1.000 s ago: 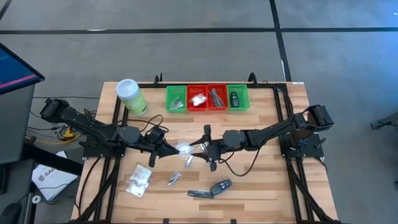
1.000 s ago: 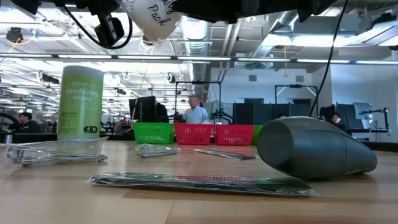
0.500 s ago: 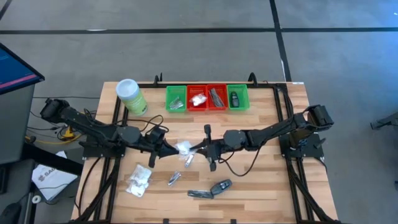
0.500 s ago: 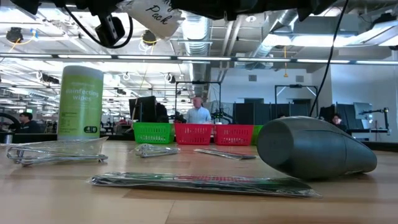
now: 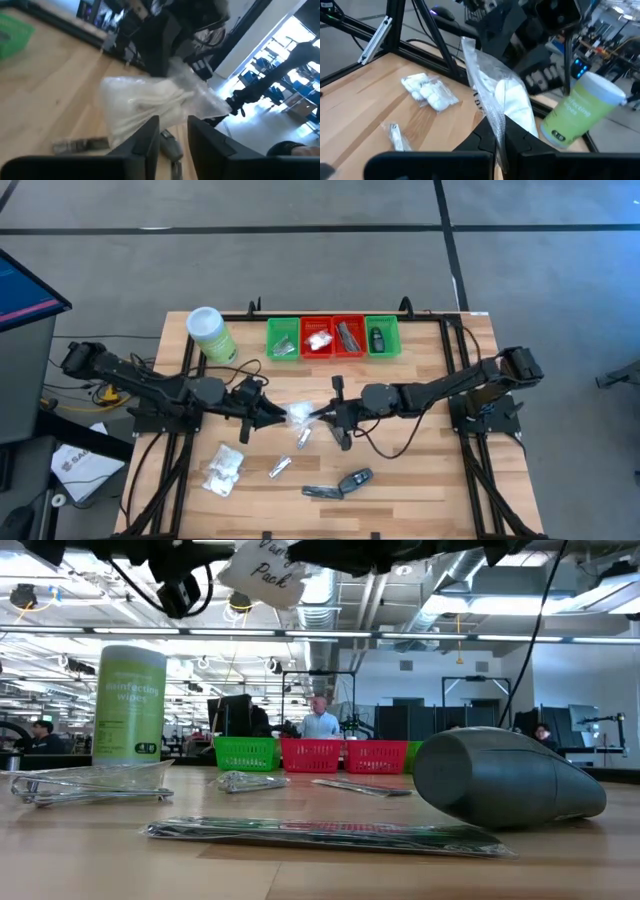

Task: Pick & Place Travel size toiletries
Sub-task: Put the white cotton pack into the left red bin

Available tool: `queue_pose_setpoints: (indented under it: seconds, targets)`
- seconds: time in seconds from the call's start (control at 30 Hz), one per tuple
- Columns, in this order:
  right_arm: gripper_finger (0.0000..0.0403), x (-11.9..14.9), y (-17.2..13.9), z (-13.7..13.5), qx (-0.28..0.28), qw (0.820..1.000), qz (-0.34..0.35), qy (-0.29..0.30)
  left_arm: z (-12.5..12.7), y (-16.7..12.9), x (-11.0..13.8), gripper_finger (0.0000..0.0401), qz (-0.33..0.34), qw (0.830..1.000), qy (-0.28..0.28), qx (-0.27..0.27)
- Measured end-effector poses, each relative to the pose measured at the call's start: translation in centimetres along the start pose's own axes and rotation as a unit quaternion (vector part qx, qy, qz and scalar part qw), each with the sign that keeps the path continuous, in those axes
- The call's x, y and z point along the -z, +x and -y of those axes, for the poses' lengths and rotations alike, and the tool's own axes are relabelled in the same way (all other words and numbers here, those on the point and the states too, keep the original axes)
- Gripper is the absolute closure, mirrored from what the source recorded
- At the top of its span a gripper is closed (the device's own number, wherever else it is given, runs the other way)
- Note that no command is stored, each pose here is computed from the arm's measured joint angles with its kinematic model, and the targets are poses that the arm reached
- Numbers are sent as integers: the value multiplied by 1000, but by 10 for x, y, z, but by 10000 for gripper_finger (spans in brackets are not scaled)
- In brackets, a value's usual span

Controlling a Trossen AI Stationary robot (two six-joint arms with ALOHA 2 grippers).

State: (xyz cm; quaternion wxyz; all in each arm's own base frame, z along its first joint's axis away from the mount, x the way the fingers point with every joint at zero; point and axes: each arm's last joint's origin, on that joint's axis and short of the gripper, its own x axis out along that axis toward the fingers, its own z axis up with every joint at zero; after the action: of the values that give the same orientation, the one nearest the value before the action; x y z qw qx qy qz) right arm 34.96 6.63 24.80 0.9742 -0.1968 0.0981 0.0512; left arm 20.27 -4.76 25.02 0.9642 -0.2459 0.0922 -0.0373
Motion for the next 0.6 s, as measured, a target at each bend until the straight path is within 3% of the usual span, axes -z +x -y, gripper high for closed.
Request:
queue_pose_setpoints:
  seconds: [0.27, 0.6]
  targets:
    - [403, 13, -9, 36, 36, 995, -58, 71, 4, -18, -11, 294, 34, 999, 13, 16]
    - [403, 47, -17, 112, 52, 970, -90, 220, -3, -8, 6, 301, -3, 1000, 15, -2]
